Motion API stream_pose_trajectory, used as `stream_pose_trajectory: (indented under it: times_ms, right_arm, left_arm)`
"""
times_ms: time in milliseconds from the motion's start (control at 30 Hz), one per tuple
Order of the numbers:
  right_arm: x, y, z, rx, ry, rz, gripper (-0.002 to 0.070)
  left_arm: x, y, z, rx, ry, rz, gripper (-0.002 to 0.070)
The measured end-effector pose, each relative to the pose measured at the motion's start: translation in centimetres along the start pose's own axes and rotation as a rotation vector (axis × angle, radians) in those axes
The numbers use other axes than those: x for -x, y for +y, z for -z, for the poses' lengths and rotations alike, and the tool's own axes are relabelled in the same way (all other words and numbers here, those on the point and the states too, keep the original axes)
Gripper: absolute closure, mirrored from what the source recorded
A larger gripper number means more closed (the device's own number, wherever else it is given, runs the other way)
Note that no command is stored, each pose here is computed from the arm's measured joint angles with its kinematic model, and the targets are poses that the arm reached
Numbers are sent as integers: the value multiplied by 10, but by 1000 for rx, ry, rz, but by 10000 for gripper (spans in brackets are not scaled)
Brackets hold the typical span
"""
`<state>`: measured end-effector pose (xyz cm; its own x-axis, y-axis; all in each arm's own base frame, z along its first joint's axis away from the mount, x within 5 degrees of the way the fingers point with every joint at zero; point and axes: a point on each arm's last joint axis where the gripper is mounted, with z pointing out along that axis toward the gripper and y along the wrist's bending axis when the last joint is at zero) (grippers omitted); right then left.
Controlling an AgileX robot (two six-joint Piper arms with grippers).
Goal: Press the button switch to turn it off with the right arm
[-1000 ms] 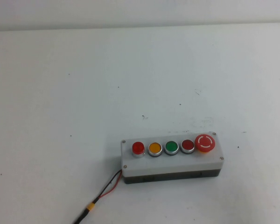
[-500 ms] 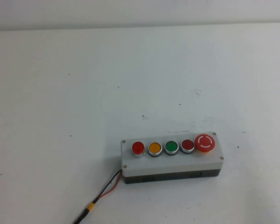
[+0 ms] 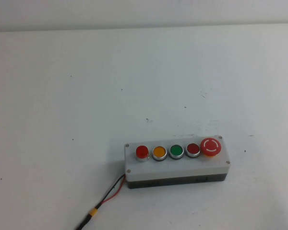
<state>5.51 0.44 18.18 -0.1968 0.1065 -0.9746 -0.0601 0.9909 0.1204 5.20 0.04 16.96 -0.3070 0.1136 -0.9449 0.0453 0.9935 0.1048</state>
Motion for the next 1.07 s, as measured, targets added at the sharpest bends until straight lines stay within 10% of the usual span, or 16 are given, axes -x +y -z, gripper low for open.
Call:
stream_pose_trajectory:
  times_ms: [1067]
  right_arm:
    - [-7,3,0,39,77,76,692]
  left_arm:
    - [0,0,0,0,0,0,677]
